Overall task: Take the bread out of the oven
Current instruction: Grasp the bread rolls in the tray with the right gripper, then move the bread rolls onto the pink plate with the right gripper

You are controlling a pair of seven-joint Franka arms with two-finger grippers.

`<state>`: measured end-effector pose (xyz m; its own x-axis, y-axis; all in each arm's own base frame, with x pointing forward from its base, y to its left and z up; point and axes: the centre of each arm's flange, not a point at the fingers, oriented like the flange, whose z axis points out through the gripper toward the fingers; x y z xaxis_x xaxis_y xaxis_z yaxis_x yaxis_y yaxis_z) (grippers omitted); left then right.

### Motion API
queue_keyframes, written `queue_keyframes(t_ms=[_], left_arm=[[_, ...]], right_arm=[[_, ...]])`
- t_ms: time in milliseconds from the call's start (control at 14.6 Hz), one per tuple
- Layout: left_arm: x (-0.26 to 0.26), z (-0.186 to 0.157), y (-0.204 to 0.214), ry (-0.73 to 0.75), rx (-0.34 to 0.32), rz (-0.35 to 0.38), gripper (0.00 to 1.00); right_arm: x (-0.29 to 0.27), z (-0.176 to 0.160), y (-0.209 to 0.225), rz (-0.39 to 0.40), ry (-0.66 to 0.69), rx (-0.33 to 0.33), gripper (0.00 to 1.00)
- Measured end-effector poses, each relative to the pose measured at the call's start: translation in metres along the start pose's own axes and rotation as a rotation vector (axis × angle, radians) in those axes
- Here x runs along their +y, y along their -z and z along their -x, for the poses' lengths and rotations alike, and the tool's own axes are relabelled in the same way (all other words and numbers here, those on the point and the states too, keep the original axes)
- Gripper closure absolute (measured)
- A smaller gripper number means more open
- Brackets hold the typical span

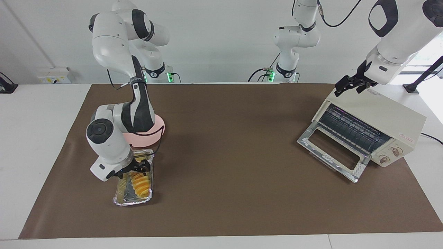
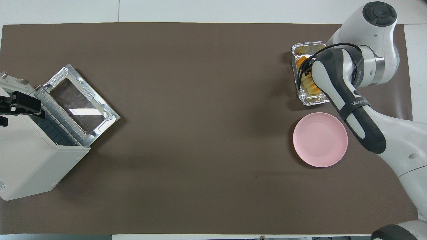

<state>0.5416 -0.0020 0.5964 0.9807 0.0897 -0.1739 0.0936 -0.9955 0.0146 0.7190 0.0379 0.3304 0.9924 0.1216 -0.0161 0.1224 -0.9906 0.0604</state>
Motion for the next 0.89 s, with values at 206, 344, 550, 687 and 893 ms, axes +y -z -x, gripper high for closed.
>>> queue_keyframes(t_ms=[206, 344, 550, 687, 893], left_arm=[[0.007, 0.003, 0.003, -0.018, 0.009, 0.0, 0.0], [0.024, 0.007, 0.006, -0.056, 0.018, -0.004, 0.0], [0.04, 0.011, 0.008, -0.087, 0.025, -0.004, 0.0], [0.037, 0.01, 0.009, -0.08, 0.027, -0.001, 0.0], [0.034, 0.011, 0.009, -0.077, 0.027, 0.0, 0.0]], right_arm=[[-0.007, 0.002, -0.014, -0.002, 0.0, 0.019, 0.03], [-0.007, 0.005, -0.025, -0.003, 0.0, 0.024, 0.03], [-0.006, 0.006, -0.027, -0.003, -0.001, 0.023, 0.15], [-0.006, 0.005, -0.025, -0.003, -0.001, 0.026, 0.4], [-0.006, 0.006, -0.02, -0.002, -0.001, 0.027, 0.68]])
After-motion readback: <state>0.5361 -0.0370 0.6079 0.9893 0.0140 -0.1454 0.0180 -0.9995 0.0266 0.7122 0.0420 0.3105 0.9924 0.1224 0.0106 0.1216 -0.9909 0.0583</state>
